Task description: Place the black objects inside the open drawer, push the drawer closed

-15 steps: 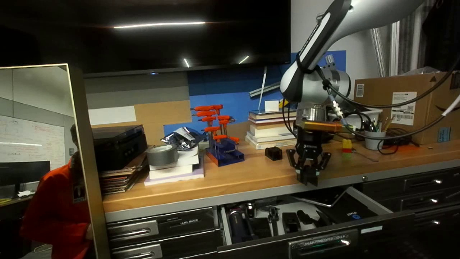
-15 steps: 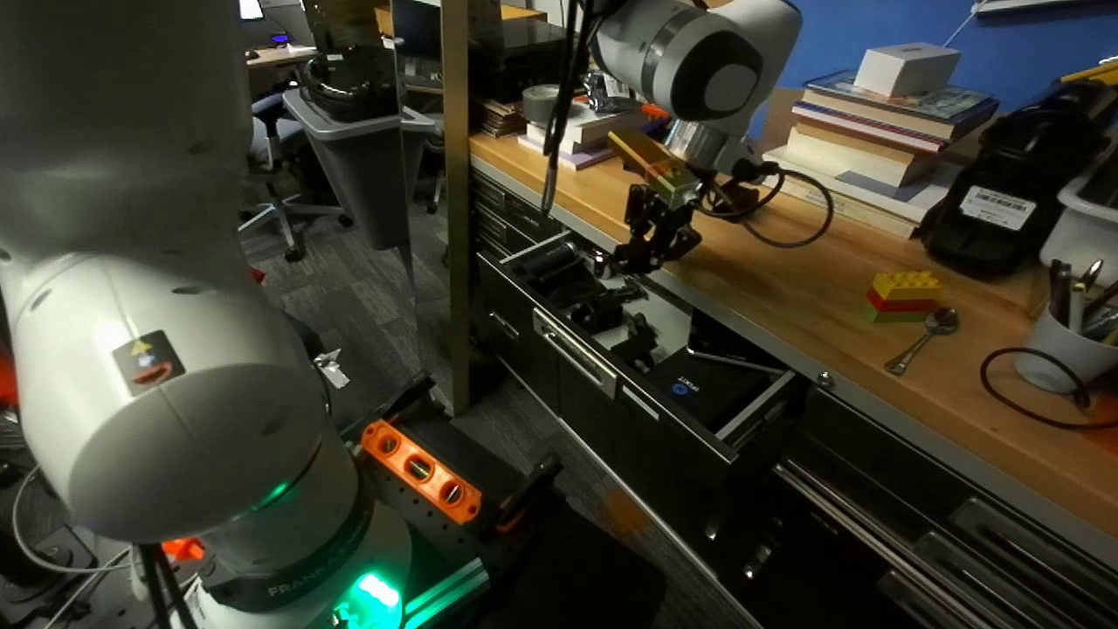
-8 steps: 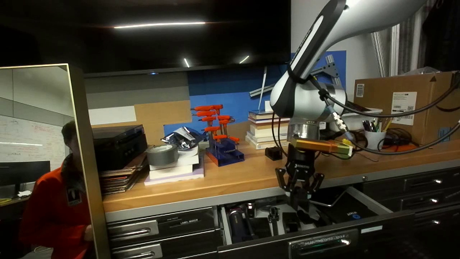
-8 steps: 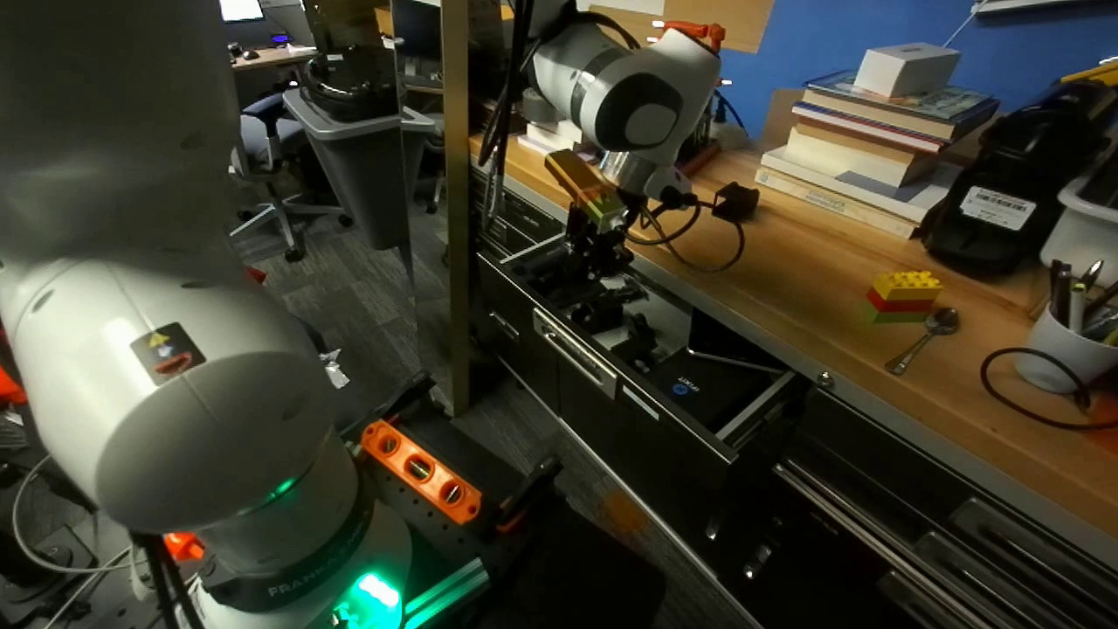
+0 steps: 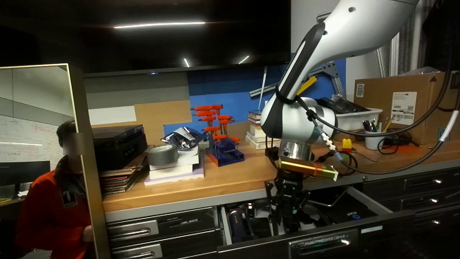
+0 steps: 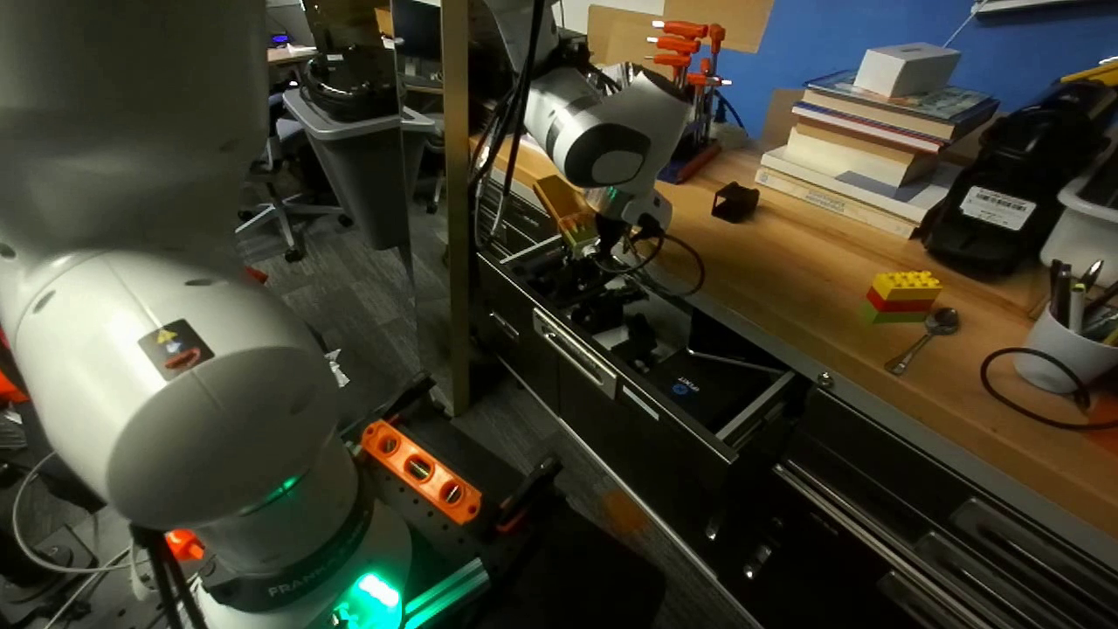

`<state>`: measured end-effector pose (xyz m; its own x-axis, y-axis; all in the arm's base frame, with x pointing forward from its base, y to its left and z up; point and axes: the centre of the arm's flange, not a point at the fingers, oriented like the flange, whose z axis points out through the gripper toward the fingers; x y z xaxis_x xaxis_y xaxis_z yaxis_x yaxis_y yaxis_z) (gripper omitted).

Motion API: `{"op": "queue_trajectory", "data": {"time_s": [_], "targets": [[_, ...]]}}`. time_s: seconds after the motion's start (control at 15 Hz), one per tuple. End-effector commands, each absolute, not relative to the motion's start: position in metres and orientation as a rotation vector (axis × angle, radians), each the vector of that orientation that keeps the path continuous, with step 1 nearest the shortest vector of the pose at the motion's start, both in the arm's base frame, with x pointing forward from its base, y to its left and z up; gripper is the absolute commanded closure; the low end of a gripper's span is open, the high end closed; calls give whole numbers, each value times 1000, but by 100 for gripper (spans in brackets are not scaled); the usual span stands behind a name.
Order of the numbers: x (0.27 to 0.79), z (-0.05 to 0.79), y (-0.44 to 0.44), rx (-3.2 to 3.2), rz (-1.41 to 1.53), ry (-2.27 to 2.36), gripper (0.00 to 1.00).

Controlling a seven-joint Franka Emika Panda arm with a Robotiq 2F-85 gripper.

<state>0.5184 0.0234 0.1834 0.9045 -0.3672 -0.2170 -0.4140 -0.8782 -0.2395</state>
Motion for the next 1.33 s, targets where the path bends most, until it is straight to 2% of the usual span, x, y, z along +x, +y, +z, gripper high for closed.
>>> {"op": "queue_trajectory", "data": {"time_s": [0.0, 0.67, 1.2, 1.27], "targets": [[521, 165, 35, -2736, 164, 643, 79], [521, 142, 38, -2876, -57, 732, 79], [520, 147, 41, -3020, -29, 715, 79], [519, 147, 41, -3029, -29, 724, 58]]}}
